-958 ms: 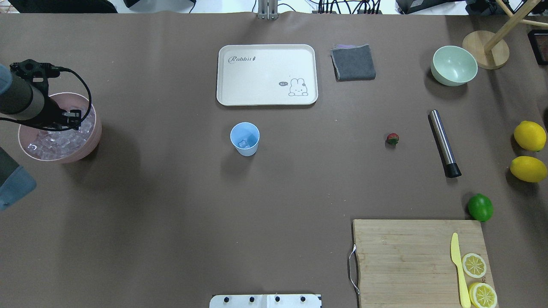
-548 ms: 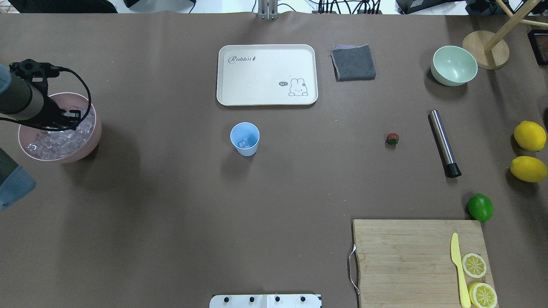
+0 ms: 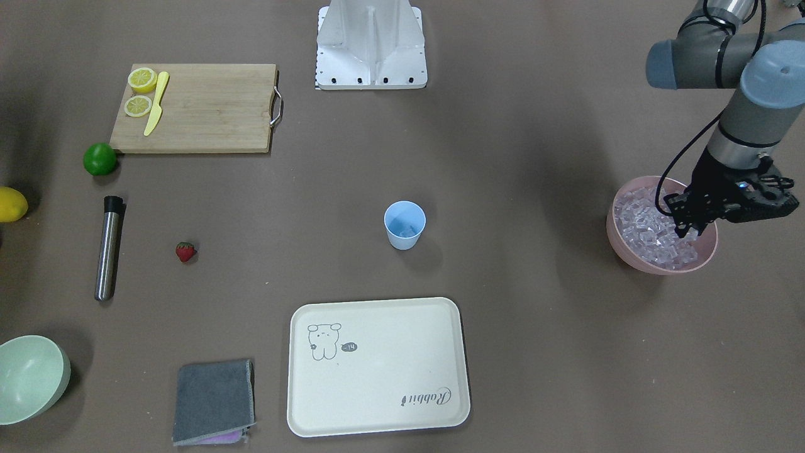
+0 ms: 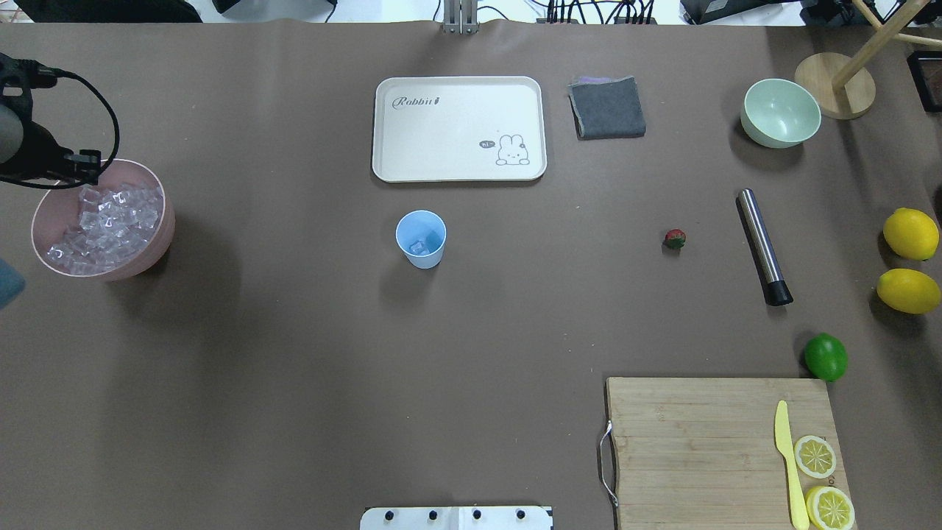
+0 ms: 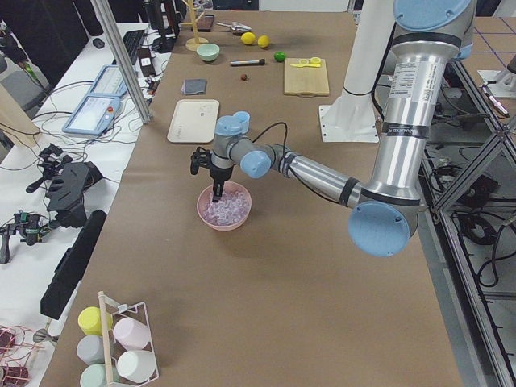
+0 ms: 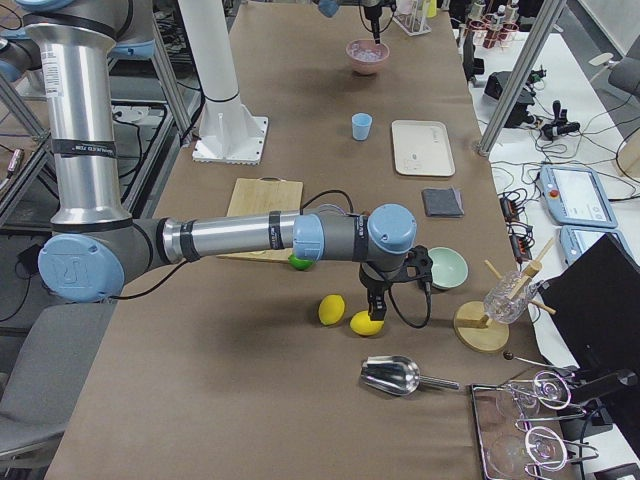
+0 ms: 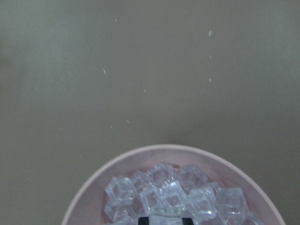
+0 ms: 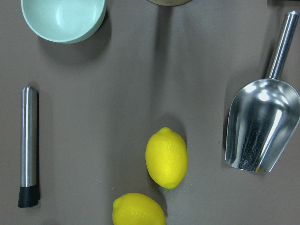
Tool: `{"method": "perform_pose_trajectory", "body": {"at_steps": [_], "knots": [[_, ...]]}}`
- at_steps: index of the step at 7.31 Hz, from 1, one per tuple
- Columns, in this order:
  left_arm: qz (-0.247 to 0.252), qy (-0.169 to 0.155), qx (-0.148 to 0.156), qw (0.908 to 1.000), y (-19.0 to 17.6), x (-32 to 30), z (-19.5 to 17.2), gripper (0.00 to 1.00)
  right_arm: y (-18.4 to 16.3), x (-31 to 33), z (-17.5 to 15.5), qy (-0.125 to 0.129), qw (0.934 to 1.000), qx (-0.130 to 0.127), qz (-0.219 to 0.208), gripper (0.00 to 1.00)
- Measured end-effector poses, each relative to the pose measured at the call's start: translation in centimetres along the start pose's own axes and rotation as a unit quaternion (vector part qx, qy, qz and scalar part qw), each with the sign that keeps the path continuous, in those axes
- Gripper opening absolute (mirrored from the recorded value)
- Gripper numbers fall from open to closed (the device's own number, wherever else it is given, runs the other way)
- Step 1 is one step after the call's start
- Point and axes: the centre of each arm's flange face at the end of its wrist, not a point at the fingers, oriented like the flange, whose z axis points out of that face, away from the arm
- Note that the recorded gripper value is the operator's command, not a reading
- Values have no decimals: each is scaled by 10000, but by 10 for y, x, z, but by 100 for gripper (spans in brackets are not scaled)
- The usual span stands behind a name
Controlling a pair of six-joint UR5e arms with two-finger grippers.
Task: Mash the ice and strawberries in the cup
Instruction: 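Carry the ice cube with the left gripper over the light-blue cup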
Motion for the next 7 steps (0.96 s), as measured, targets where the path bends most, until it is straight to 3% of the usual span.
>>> {"method": "perform_pose_trajectory", "body": {"at_steps": [1,3,5,7], "knots": [[-70,140,178,9997,-9,7,-21,0,0,0,0,-9,10000,-3,7,100],[-527,744,456,9948,-29,75,-65,0,2,1,1,-25,10000,-23,33,100],[-854,1497,291,9846,-20,191,-91,0,3,2,3,-24,10000,-43,57,100],[-879,1867,170,9783,18,285,-97,0,5,4,4,-25,10000,-58,76,100]]}}
